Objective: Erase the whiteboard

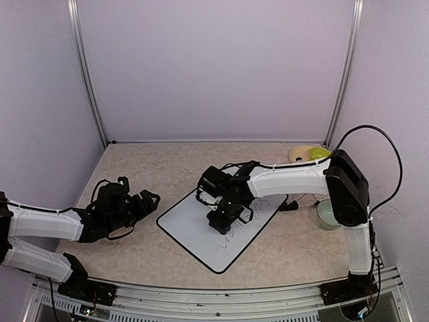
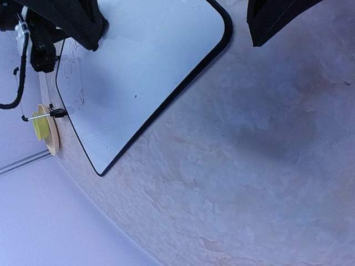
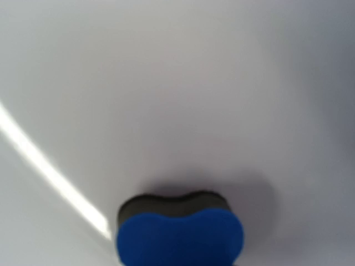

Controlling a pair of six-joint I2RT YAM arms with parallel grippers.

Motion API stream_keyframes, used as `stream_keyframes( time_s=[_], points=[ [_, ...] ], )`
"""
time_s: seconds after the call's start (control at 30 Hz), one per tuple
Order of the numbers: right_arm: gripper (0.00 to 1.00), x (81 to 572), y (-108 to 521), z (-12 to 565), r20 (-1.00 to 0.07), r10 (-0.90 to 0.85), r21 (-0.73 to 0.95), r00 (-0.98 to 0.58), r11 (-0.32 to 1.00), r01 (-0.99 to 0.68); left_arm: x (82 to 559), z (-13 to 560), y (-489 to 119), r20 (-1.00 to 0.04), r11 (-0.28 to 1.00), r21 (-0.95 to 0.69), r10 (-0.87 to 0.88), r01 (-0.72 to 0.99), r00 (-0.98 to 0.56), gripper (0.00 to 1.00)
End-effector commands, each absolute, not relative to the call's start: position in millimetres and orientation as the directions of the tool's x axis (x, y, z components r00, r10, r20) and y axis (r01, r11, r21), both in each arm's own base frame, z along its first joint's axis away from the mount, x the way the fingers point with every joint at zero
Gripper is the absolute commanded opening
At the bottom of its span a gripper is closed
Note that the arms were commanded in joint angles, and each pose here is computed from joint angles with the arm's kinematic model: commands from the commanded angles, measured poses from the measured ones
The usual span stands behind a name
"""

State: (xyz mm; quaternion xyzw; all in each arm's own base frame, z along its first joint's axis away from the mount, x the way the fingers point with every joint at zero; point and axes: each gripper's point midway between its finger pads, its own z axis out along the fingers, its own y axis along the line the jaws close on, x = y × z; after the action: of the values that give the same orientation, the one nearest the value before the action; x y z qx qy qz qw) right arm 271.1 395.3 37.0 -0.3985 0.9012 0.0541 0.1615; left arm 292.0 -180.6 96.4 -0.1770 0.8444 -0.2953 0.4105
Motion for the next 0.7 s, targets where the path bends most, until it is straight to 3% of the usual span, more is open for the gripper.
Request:
stream_keyframes(
  time_s=[0.0,0.37,0.67],
  points=[
    [0.33,271.2,429.1,61.3,-0.375,-0.707,0.039,-0.599,0.634,-0.773,294.9,103.2,-185.8,-0.59,0.752,-0.657,-0.549,-0.042,-0.593,0.89],
    [0.34,372.2,384.7,25.9,-0.32,-0.636,-0.097,-0.702,0.759,-0.643,288.7,105.2,-176.3,-0.597,0.758,-0.65,-0.555,-0.057,-0.58,0.89],
    [0.34,398.1,298.4,17.9,-0.256,-0.573,-0.167,-0.778,0.82,-0.548,289.5,105.2,-178.2,-0.594,0.754,-0.655,-0.558,-0.054,-0.58,0.89]
  ],
)
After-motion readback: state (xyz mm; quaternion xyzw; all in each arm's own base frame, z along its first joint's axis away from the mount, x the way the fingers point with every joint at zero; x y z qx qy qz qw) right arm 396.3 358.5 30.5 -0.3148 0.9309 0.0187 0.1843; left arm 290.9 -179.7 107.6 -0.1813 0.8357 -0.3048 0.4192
